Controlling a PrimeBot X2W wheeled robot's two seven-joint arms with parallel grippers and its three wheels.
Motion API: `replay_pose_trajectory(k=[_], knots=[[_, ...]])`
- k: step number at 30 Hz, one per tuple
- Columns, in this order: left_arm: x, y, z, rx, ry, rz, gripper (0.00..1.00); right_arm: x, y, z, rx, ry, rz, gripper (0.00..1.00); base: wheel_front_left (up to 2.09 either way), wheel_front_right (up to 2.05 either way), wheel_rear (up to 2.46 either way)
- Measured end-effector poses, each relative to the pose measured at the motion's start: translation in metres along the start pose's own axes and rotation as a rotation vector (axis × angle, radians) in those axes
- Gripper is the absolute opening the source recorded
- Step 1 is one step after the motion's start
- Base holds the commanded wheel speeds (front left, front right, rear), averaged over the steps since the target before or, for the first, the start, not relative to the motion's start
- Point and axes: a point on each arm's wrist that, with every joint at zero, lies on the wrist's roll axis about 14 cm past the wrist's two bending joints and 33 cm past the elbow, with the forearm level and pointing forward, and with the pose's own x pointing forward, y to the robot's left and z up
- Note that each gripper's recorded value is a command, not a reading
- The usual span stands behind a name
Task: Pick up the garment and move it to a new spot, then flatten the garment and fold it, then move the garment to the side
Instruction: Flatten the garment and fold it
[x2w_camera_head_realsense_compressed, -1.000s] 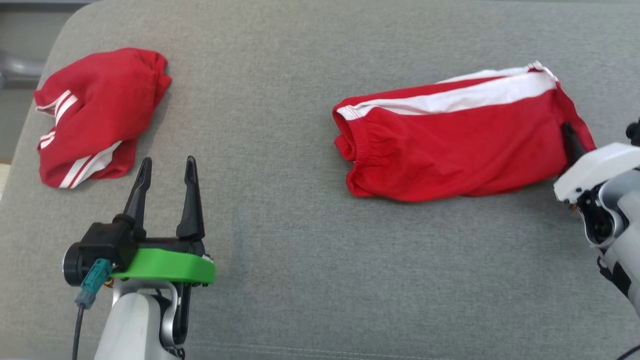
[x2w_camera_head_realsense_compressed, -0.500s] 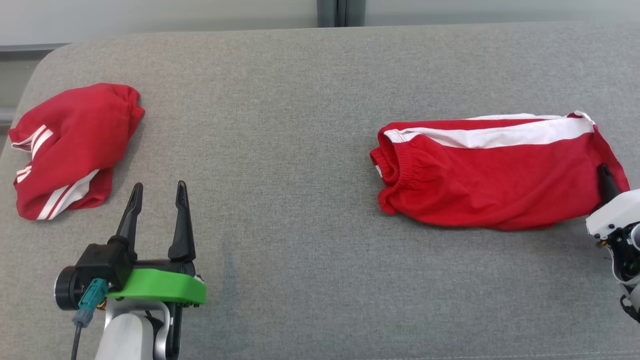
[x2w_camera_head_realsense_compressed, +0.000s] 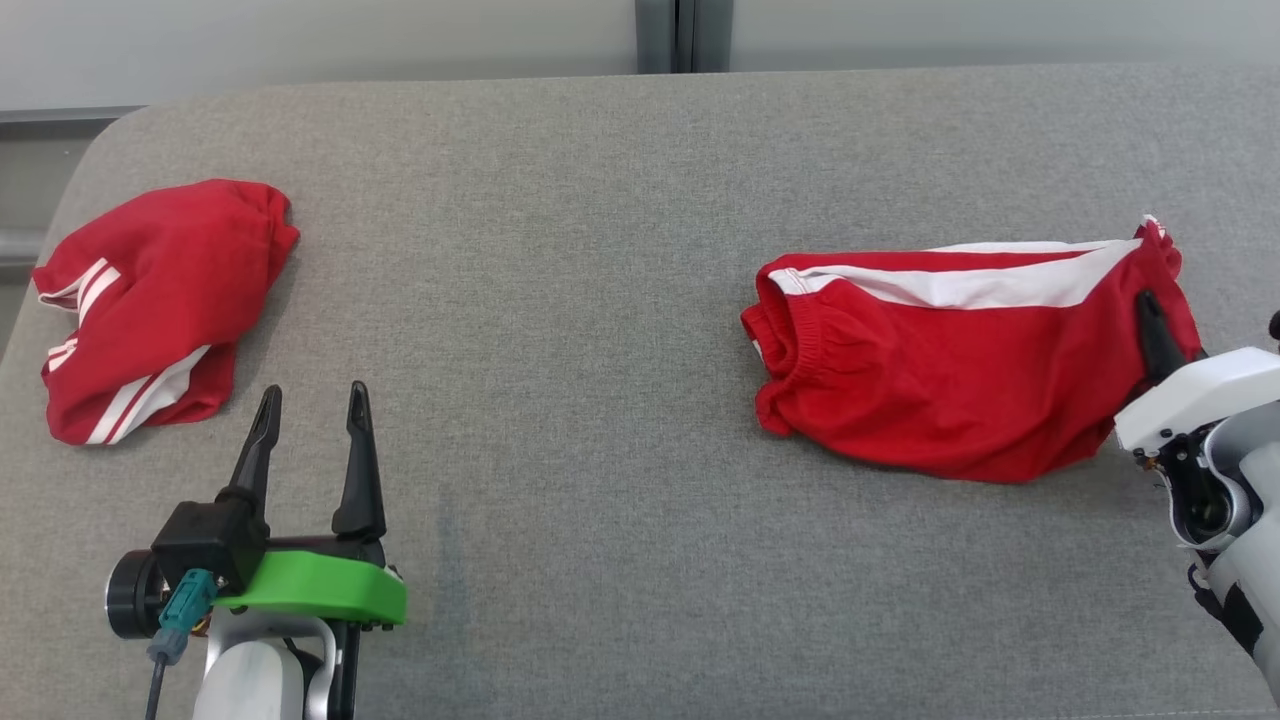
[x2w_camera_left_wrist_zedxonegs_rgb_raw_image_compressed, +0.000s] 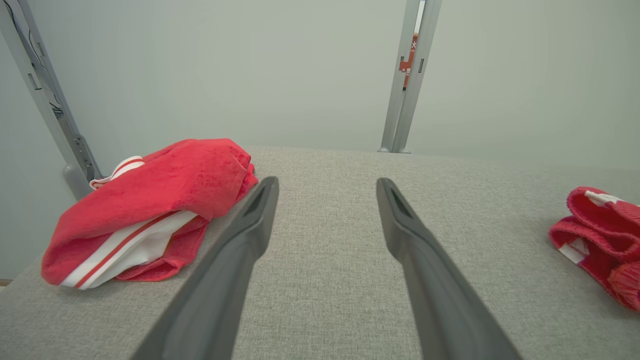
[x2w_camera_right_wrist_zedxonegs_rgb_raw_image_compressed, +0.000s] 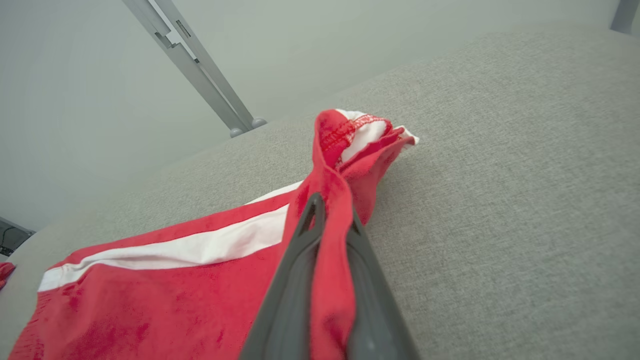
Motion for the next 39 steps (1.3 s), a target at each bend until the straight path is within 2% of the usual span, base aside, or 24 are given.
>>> replay_pose_trajectory(k=[17, 19, 25, 31, 32, 33, 39], knots=[[-0.014, 0.01, 0.01, -0.007, -0.025, 0.031, 1.0, 0.001, 0.142, -0.002, -0.057, -0.045, 0.385, 0.0, 0.0, 0.0, 0.0], [-0.017, 0.012, 0.011, -0.007, -0.026, 0.039, 1.0, -0.003, 0.163, -0.014, -0.057, -0.023, 0.44, 0.0, 0.0, 0.0, 0.0], [-0.021, 0.016, 0.01, -0.005, -0.022, 0.056, 1.0, -0.016, 0.19, -0.048, -0.068, 0.05, 0.522, 0.0, 0.0, 0.0, 0.0], [-0.022, 0.021, 0.008, -0.007, -0.014, 0.074, 1.0, -0.032, 0.195, -0.091, -0.066, 0.16, 0.547, 0.0, 0.0, 0.0, 0.0], [-0.022, 0.021, 0.007, -0.008, -0.012, 0.076, 1.0, -0.034, 0.196, -0.095, -0.059, 0.168, 0.547, 0.31, 0.0, 0.0, 0.0], [-0.022, 0.021, 0.006, -0.01, -0.011, 0.079, 1.0, -0.034, 0.197, -0.096, -0.055, 0.171, 0.549, 1.0, 0.0, 0.0, 0.0], [-0.021, 0.019, 0.007, -0.022, -0.014, 0.073, 1.0, -0.026, 0.19, -0.067, -0.047, 0.071, 0.522, 1.0, 0.0, 0.0, 0.0]])
